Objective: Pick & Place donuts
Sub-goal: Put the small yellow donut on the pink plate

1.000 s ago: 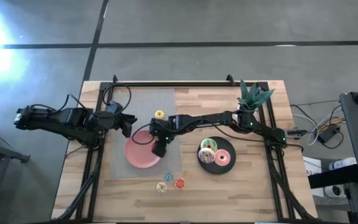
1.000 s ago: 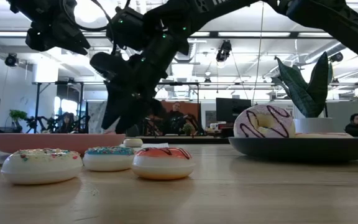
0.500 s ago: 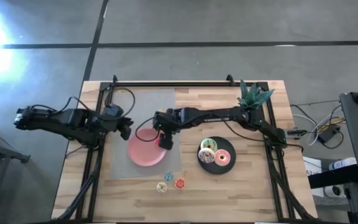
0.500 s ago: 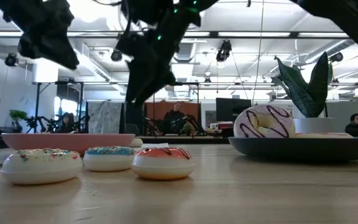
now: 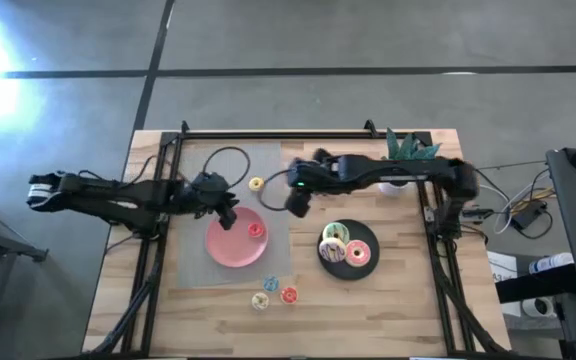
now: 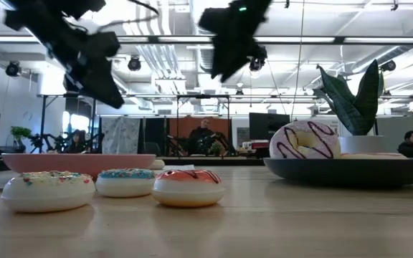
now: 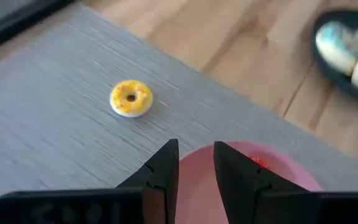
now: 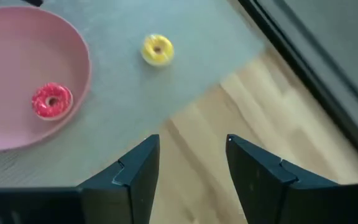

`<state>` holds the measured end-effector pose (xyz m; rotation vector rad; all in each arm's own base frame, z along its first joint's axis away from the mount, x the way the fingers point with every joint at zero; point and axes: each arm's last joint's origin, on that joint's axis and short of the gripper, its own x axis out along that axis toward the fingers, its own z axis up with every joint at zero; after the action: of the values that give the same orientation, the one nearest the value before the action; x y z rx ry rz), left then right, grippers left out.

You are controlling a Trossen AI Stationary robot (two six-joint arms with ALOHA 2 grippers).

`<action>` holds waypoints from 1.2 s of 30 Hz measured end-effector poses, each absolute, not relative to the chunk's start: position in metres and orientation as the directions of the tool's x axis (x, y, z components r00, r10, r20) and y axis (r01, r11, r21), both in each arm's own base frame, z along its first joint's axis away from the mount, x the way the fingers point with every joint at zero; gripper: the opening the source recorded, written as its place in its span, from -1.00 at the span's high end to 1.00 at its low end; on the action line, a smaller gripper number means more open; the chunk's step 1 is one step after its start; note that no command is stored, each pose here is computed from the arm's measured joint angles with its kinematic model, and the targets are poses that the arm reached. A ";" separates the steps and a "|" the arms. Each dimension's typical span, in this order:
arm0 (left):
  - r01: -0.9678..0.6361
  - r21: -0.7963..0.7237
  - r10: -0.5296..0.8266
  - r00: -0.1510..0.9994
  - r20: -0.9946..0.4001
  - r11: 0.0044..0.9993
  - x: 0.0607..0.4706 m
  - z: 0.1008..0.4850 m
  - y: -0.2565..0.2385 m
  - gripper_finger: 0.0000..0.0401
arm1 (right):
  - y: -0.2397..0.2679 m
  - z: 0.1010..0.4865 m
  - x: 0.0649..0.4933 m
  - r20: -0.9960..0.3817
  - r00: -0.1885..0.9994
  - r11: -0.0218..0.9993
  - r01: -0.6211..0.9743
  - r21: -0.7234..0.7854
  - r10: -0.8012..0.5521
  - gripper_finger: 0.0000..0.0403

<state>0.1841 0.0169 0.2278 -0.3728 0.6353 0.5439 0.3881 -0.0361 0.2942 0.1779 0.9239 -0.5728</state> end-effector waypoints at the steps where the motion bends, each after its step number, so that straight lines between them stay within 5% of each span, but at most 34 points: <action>1: -0.569 -0.153 0.344 0.666 -0.662 0.808 0.188 0.227 0.021 0.62 | -0.034 0.294 0.378 -0.796 0.465 0.824 0.562 -0.073 -0.388 0.13; 15: -0.694 -0.458 0.117 0.610 -0.783 0.556 0.216 0.214 0.176 0.62 | -0.026 0.283 0.310 -0.731 0.510 0.662 0.742 0.106 -0.454 0.13; 24: -0.708 -0.352 -0.026 0.426 -0.904 0.613 0.246 0.182 0.200 0.62 | -0.026 0.280 0.309 -0.732 0.506 0.668 0.738 0.094 -0.456 0.13; 36: -0.681 -0.377 -0.100 0.410 -0.907 0.628 0.257 0.163 0.207 0.62 | -0.026 0.280 0.308 -0.737 0.500 0.694 0.718 0.057 -0.456 0.13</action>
<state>0.2568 0.2067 0.1634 -0.8423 1.1102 0.4254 0.3085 -0.0262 0.2798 0.3827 0.7610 -0.7306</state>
